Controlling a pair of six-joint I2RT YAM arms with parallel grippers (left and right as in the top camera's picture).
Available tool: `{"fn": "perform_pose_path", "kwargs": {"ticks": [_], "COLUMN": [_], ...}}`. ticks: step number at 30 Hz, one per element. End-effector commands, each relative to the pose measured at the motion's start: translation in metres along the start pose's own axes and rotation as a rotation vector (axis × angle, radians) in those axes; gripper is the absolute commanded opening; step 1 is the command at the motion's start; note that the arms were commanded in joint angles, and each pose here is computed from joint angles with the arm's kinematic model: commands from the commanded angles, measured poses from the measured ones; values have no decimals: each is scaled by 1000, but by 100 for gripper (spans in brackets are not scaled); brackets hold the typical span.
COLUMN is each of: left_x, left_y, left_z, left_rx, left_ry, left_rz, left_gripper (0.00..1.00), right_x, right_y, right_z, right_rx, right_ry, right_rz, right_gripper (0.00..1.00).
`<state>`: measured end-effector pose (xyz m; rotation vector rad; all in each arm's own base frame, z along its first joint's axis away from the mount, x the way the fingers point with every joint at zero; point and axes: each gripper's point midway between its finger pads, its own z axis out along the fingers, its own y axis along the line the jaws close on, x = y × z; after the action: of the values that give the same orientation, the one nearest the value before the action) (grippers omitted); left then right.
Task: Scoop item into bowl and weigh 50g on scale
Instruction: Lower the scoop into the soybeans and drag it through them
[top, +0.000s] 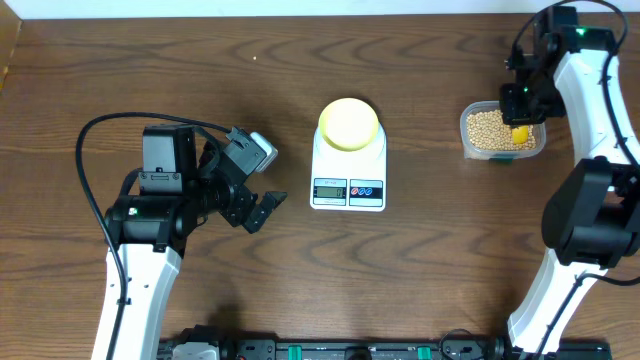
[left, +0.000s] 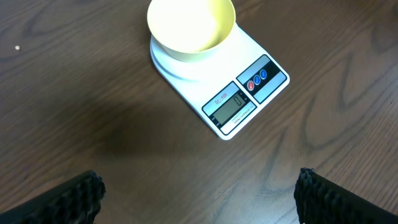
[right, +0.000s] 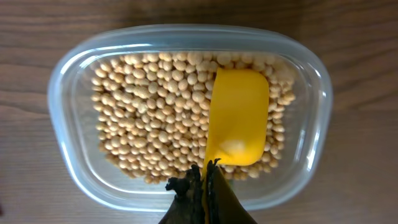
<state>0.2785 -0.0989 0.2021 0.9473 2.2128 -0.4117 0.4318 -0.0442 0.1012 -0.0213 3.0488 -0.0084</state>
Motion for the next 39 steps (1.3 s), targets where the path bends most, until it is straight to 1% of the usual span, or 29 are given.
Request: {"fn": "perform_pose_path", "kwargs": {"ticks": [1,8,20,25,31,39], "left_x": [2,2,2,2,2,2], "left_y": [-1,-1,-1,-1,-1,-1], "left_z": [2,2,2,2,2,2], "left_rx": [12,12,12,12,12,12], "left_ry": [-1,0,0,0,-1,0], "left_rz": [6,6,6,6,6,6], "left_gripper": [99,99,99,99,99,99], "right_x": [4,6,4,4,0,2], "right_y": [19,17,-10,-19,-18,-26], "right_z": [8,9,2,-1,-3,-4], "right_rx": [-152,-259,-384,-415,-481,-549], "right_ry": [6,-3,-56,-75,-109,-119], "right_rz": [-3,54,154,177,167,209], "right_gripper": [1,1,1,1,1,1]}}
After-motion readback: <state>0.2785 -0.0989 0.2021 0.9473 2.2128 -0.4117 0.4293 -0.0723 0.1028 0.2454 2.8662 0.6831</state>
